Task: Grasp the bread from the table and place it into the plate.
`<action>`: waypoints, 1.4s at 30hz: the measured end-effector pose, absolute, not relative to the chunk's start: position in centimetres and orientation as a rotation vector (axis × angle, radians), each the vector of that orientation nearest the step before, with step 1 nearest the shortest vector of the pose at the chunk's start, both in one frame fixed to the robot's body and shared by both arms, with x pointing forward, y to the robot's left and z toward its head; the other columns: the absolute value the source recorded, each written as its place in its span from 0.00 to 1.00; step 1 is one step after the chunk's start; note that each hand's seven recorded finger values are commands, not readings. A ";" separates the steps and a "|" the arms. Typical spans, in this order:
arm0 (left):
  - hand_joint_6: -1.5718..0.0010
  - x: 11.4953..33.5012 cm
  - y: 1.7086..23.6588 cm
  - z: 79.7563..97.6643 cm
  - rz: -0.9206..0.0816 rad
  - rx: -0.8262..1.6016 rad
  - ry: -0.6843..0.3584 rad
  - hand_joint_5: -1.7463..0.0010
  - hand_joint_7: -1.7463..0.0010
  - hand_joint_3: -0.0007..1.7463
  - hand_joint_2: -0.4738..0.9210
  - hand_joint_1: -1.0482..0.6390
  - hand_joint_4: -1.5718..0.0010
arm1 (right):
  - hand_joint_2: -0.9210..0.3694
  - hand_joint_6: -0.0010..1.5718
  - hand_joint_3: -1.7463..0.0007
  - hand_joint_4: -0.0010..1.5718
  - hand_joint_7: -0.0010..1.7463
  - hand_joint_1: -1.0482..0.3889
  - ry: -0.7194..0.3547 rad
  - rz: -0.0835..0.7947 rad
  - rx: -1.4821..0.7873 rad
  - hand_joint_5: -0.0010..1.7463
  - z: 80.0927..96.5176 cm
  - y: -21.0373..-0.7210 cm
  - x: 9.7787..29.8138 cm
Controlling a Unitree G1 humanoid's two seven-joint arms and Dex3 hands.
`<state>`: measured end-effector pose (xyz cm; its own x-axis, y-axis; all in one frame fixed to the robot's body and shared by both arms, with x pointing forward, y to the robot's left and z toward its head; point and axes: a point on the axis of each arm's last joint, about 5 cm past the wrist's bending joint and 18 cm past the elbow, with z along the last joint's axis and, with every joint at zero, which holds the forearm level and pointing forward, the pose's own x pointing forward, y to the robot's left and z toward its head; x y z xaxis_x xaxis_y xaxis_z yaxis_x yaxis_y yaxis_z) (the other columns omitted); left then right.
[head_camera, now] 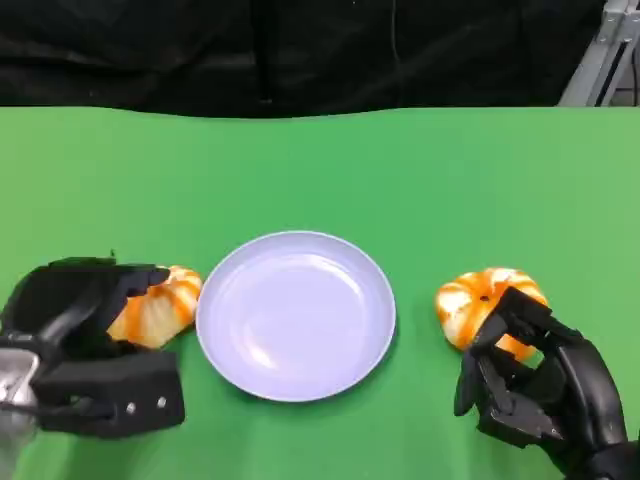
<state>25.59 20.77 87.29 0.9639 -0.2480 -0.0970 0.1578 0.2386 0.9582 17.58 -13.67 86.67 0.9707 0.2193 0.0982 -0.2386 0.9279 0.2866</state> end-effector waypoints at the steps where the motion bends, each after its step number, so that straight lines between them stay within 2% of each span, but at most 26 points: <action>1: 0.64 25.8 20.7 87.3 -0.281 1.306 -0.082 0.99 1.00 0.05 1.00 0.15 0.72 | 0.25 0.39 0.35 0.54 1.00 0.65 -0.066 0.233 0.300 1.00 86.7 -13.7 17.6; 6: 0.65 26.6 20.3 87.2 -0.295 1.322 -0.078 0.99 1.00 0.07 1.00 0.15 0.72 | 0.26 0.39 0.35 0.54 1.00 0.65 -0.070 0.231 0.300 1.00 86.7 -13.6 17.6; 14: 0.65 26.7 20.1 86.9 -0.310 1.322 -0.066 0.99 1.00 0.08 1.00 0.15 0.72 | 0.26 0.39 0.34 0.54 1.00 0.65 -0.069 0.229 0.300 1.00 86.7 -13.6 17.6; 19: 0.65 27.0 20.0 86.1 -0.334 1.340 -0.018 0.99 1.00 0.08 1.00 0.16 0.72 | 0.26 0.39 0.34 0.54 1.00 0.65 -0.072 0.230 0.300 1.00 86.8 -13.5 17.6; 31: 0.64 27.4 19.6 85.5 -0.341 1.340 -0.008 0.99 1.00 0.07 1.00 0.18 0.70 | 0.26 0.39 0.34 0.54 1.00 0.66 -0.076 0.225 0.300 1.00 86.9 -13.5 17.5; 40: 0.62 27.3 19.5 85.1 -0.339 1.319 0.000 0.99 0.99 0.05 1.00 0.26 0.68 | 0.26 0.39 0.33 0.54 1.00 0.66 -0.081 0.228 0.299 1.00 87.0 -13.5 17.4; 41: 0.59 27.3 19.5 85.0 -0.337 1.319 -0.001 0.98 0.98 0.04 1.00 0.34 0.65 | 0.26 0.39 0.33 0.54 1.00 0.66 -0.081 0.228 0.300 1.00 87.0 -13.5 17.4; 42: 0.58 27.3 19.5 85.0 -0.338 1.319 -0.001 0.98 0.98 0.04 1.00 0.37 0.64 | 0.26 0.39 0.33 0.54 1.00 0.66 -0.081 0.228 0.300 1.00 87.0 -13.4 17.4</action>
<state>27.28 19.51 84.97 0.9513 -0.2433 -0.1893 0.2418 0.2082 0.9477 17.44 -13.45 87.04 0.9711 0.2104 0.1128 -0.2344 0.9300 0.2832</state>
